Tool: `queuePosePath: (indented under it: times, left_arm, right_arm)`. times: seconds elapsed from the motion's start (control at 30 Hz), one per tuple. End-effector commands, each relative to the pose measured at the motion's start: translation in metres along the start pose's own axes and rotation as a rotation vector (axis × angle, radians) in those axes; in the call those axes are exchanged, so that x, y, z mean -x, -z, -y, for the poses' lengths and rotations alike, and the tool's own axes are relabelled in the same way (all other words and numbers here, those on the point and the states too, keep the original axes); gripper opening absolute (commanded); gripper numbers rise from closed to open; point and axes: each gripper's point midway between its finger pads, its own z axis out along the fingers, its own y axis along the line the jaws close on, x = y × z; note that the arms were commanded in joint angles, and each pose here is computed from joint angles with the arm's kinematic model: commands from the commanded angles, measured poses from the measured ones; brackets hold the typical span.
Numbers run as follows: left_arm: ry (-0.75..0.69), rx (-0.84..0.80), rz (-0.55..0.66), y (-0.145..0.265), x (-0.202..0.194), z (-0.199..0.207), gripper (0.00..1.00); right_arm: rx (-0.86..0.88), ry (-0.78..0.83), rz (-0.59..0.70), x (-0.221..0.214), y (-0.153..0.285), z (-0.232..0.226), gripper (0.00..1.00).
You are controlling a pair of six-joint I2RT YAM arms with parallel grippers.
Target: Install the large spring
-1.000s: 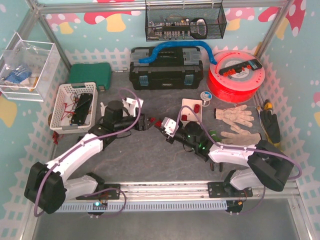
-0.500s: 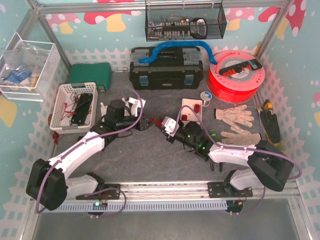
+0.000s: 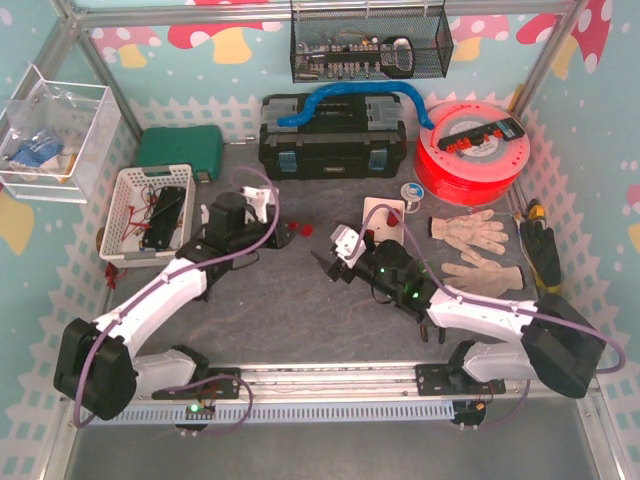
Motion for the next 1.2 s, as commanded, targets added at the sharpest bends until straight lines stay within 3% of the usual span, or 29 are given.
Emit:
queuePosePath:
  times: [0.0, 0.1, 0.27, 0.47, 1.17]
  left_arm:
    - [-0.025, 0.253, 0.157, 0.017, 0.046, -0.042, 0.01]
    - [0.003, 0.430, 0.225, 0.033, 0.064, -0.084, 0.01]
    - [0.013, 0.681, 0.287, 0.056, 0.087, -0.138, 0.00]
    - [0.000, 0.901, 0.266, 0.057, 0.107, -0.181, 0.00]
    - [0.003, 0.949, 0.172, 0.013, 0.108, -0.220, 0.02]
  right_arm:
    - [-0.230, -0.093, -0.092, -0.007, 0.016, 0.041, 0.89]
    - [-0.329, -0.142, -0.157, -0.023, 0.024, 0.056, 0.98]
    - [-0.465, -0.193, -0.187, -0.043, 0.038, 0.073, 0.99]
    - [-0.507, -0.208, -0.193, -0.052, 0.043, 0.078, 0.99]
    - [-0.523, -0.186, -0.251, -0.068, 0.034, 0.078, 0.99]
